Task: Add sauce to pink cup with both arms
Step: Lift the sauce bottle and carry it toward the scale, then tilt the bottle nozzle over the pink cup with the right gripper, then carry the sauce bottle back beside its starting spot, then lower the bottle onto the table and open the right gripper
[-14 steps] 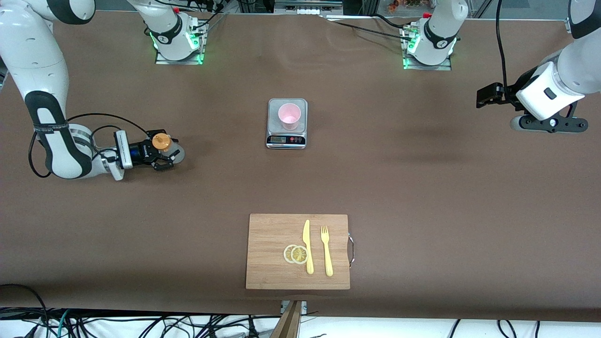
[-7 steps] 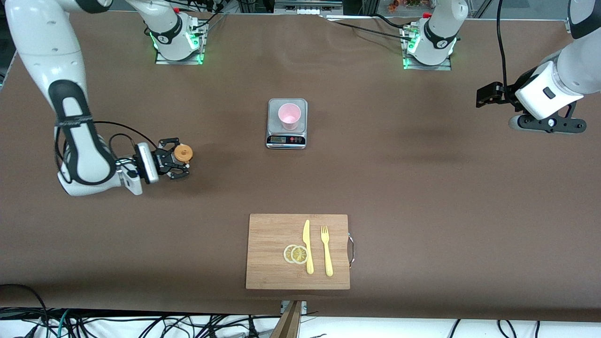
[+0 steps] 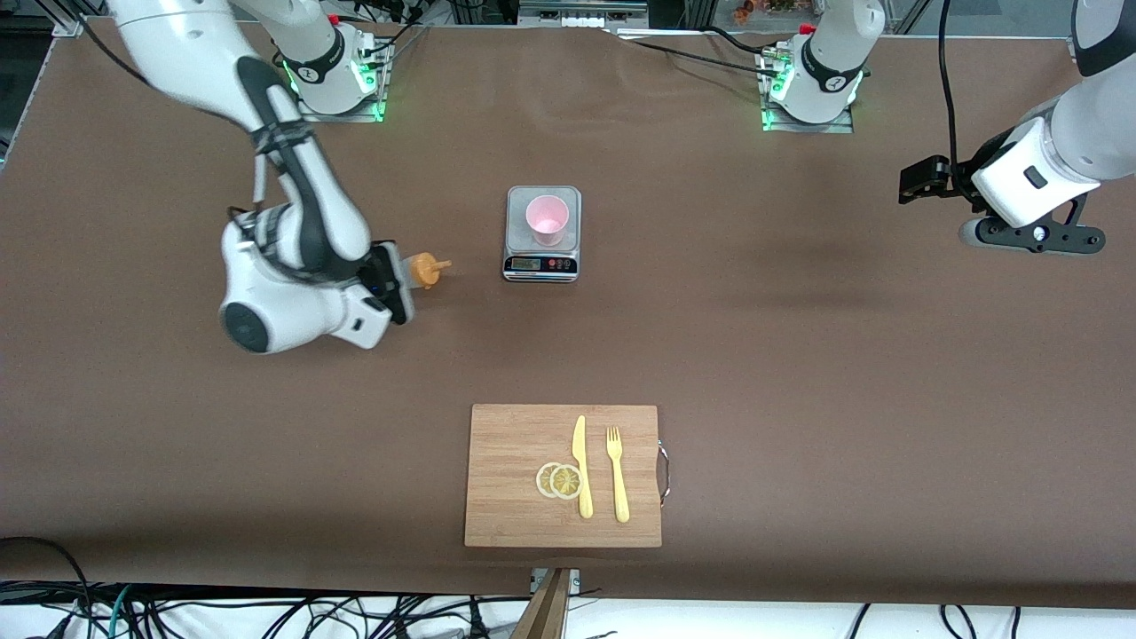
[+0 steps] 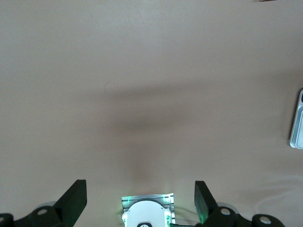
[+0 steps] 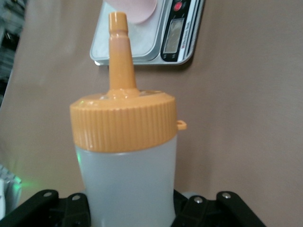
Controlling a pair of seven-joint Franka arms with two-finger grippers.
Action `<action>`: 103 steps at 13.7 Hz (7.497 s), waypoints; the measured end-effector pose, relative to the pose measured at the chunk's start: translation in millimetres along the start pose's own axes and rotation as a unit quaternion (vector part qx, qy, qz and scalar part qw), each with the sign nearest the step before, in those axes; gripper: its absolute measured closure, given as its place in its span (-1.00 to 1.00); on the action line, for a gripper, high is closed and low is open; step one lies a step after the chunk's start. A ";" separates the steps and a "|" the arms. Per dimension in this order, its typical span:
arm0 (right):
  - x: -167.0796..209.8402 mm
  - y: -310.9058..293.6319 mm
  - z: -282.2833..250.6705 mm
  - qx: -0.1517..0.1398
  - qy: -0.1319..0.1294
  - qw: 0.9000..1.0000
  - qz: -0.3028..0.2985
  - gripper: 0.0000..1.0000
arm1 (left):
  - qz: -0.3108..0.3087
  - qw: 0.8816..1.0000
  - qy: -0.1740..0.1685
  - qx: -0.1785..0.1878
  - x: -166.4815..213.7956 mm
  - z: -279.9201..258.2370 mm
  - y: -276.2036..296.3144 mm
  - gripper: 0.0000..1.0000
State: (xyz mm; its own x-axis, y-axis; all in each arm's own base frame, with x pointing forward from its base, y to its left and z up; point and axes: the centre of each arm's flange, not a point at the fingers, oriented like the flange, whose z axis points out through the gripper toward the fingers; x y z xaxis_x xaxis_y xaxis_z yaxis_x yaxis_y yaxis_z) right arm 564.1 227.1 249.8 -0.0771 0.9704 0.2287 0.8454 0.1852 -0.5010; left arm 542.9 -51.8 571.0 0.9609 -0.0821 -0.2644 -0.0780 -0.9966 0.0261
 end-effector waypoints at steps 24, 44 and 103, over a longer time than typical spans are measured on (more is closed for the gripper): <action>205.7 -89.0 55.2 -0.075 -0.299 0.947 0.093 0.46 | 0.000 1.000 -0.001 0.000 1.3 1.4 0.2 -1.00; 239.7 -100.6 73.2 -0.119 -0.375 0.916 0.083 0.46 | 0.000 1.000 -0.001 0.000 1.3 1.4 0.2 -1.00; -316.4 -74.3 -156.2 -0.098 0.116 0.984 0.098 -1.00 | 0.001 1.000 0.002 0.000 1.6 -0.2 0.8 -1.00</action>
State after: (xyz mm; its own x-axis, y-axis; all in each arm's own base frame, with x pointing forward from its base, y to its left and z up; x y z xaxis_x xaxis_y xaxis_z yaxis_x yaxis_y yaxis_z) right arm 608.2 -117.8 345.0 0.2003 0.9189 0.3399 0.9194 -0.0564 -0.3893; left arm 544.5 -52.8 570.7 0.9617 -0.0839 -0.2608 -0.0797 -0.9965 0.0266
